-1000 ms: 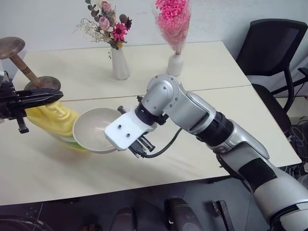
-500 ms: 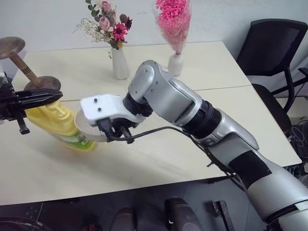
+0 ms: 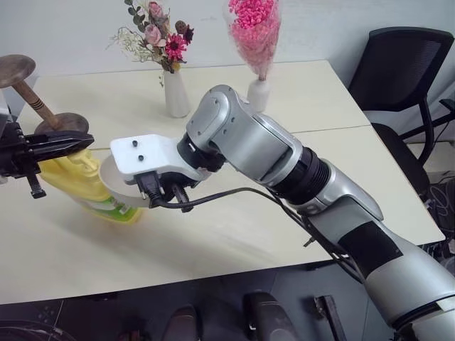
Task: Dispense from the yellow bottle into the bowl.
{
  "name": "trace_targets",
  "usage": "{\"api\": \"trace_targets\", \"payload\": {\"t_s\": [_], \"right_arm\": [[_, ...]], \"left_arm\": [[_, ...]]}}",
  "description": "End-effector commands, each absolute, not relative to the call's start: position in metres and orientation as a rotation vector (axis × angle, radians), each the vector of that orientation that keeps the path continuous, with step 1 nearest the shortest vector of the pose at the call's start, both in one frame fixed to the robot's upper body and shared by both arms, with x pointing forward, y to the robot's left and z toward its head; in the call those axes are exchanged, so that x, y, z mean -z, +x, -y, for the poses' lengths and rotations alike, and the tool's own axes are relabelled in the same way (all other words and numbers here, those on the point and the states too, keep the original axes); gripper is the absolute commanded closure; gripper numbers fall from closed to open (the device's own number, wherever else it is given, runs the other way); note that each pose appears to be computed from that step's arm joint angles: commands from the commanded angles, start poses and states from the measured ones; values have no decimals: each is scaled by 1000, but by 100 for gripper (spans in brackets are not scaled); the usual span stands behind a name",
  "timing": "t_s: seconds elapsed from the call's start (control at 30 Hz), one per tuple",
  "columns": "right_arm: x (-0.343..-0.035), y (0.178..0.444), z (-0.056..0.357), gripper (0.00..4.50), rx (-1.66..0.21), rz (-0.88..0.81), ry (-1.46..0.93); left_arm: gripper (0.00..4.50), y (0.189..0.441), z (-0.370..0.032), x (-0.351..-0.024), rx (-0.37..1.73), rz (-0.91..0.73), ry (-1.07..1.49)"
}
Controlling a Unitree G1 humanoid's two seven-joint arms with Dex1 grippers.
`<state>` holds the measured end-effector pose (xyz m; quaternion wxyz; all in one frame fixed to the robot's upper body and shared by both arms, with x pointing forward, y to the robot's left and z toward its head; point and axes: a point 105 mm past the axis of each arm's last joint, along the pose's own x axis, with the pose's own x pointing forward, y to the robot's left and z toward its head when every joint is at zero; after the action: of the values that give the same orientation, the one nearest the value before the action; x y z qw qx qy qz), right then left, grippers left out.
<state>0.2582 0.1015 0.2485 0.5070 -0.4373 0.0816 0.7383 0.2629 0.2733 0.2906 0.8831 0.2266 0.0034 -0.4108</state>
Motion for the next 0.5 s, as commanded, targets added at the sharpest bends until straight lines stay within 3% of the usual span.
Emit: {"api": "trace_targets", "payload": {"t_s": [0.03,0.5], "right_arm": [[-259,246,-106,450,-1821,-114,-1093],[-245,241,-102,450,-1868,-70,-1205]], "left_arm": [[437,267,-272,-273,848,-60,485],[437,270,-270,-260,832,-76,478]]}}
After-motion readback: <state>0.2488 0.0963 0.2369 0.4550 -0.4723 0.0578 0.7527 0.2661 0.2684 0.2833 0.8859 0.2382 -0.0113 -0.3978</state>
